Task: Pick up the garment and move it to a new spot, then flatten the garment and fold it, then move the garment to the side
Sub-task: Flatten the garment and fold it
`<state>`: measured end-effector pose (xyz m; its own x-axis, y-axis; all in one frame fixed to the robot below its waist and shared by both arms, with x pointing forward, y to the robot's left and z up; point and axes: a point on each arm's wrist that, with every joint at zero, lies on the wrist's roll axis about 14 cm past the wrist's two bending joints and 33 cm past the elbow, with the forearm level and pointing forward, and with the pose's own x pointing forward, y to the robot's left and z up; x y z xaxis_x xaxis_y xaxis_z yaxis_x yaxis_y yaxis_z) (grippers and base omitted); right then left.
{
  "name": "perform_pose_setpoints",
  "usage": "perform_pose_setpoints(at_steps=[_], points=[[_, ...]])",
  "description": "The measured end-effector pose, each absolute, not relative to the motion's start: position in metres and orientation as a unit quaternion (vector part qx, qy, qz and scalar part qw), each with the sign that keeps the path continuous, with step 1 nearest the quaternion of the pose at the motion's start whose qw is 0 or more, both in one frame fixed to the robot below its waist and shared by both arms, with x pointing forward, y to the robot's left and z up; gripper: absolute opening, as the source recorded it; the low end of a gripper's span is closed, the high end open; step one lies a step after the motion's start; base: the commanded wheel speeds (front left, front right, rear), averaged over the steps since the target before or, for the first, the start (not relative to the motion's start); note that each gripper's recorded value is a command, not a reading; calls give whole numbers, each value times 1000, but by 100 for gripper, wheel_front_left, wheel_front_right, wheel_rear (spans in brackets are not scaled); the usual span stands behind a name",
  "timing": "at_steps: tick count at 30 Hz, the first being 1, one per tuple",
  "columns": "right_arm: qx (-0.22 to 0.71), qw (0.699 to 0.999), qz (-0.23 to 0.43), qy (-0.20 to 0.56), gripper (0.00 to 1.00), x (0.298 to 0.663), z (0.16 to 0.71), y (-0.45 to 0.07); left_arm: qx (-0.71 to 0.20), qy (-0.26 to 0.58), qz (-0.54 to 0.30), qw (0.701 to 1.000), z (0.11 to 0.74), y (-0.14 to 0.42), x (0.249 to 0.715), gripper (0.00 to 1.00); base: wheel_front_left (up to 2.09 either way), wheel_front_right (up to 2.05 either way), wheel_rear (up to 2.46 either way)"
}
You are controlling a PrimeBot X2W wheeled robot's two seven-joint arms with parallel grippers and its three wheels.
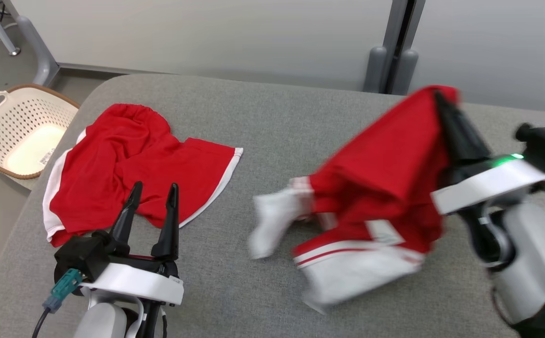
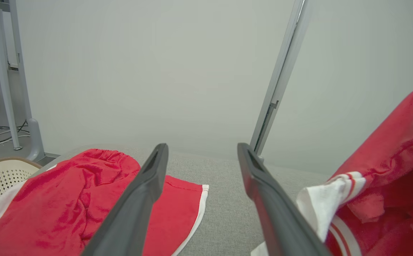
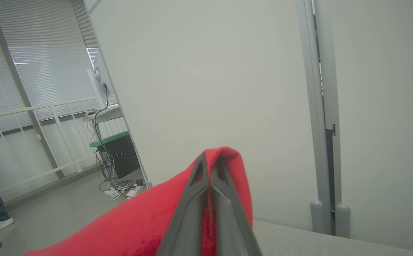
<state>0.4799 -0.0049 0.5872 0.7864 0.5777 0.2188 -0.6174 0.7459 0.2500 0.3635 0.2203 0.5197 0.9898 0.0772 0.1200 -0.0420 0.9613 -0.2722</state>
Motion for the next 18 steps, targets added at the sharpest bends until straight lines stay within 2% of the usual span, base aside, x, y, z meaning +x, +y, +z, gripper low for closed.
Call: perform_pose_setpoints(at_steps=[1,2,3,7,9,14,18], points=[[157,943,291,-31,0,492,569,-24,-136,-60,28,988,517,218,365,100,0,0,0],[147,954,261,9,37,502,545,-45,-137,-55,27,989,513,217,366,100,0,0,0],[117,965,234,34,100,510,524,-67,-137,-49,24,989,510,215,367,100,0,0,0],[33,990,74,112,100,529,458,-188,-138,-33,15,990,500,207,374,100,0,0,0],[18,992,33,117,100,530,447,-215,-138,-29,12,990,498,204,377,100,0,0,0],[26,992,13,120,100,526,432,-211,-140,-24,13,990,495,206,381,100,0,0,0],[33,997,41,62,100,530,463,-183,-143,-31,9,989,499,203,382,100,0,0,0]])
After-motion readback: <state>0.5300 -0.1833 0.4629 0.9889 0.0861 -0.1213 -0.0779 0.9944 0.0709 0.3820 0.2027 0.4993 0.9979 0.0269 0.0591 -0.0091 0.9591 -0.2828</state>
